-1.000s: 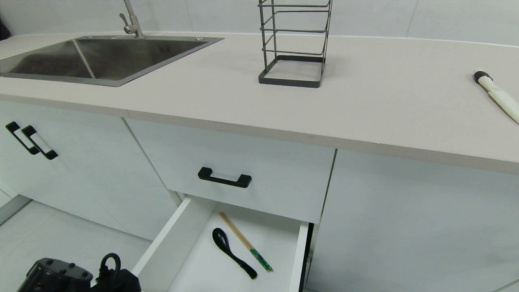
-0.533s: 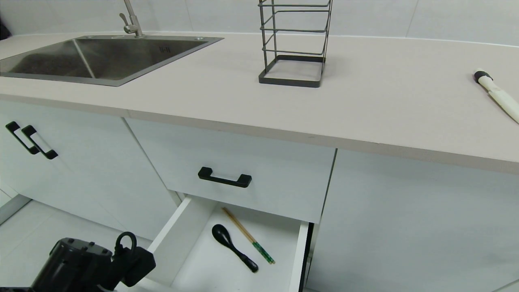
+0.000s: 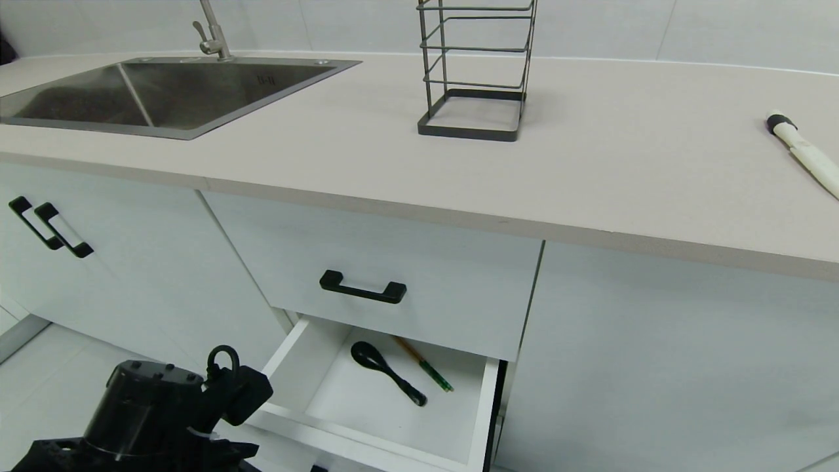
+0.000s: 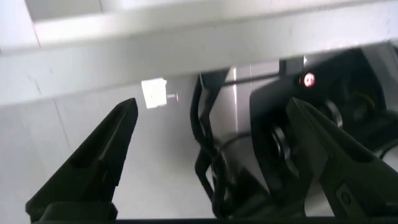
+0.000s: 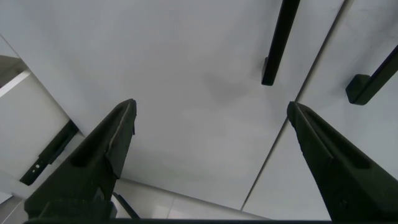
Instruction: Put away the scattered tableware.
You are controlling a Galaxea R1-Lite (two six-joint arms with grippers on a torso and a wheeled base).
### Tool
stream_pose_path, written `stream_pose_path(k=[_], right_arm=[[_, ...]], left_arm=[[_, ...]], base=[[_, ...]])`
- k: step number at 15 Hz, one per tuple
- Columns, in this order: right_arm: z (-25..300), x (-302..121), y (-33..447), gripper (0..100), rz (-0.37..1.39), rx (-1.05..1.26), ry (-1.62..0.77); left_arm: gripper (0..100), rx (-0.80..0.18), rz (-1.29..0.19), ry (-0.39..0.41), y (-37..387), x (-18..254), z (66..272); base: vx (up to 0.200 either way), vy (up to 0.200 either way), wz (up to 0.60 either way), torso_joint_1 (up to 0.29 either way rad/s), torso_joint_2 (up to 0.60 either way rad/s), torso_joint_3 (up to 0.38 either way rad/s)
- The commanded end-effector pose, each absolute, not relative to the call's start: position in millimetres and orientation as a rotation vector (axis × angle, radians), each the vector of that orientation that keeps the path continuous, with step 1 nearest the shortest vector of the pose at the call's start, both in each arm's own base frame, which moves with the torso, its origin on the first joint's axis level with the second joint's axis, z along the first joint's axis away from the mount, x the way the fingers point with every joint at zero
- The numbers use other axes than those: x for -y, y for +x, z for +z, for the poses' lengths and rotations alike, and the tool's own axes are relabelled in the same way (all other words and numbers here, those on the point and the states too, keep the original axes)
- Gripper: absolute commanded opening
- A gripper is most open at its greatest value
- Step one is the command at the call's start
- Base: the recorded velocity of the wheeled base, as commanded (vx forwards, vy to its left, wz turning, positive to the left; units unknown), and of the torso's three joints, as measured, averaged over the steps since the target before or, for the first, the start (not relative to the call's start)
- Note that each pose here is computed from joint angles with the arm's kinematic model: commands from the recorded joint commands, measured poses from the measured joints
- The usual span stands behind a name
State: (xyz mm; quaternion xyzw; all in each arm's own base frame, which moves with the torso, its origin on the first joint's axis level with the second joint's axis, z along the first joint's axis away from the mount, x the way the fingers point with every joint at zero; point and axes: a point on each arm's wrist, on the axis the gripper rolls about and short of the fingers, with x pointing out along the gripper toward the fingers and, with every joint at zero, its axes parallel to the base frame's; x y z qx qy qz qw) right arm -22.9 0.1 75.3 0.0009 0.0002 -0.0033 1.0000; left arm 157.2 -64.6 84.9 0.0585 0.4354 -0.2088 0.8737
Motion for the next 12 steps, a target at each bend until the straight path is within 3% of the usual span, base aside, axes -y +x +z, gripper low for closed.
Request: stream_pose_path(k=[1, 12], right_arm=[[75.3, -0.1, -22.8, 100, -0.008, -0.002, 0.002], [75.3, -0.1, -22.8, 100, -0.006, -0.002, 0.002]], left_arm=[[100, -0.915, -0.435, 0.123, 163.4, 67.0, 79.2], [100, -0.771, -0.447, 0.107, 190.1, 77.7, 75.7]], base=[[0.0, 0.0, 0.0, 0.0, 0.0, 0.0], [0.0, 0.0, 0.0, 0.0, 0.0, 0.0]])
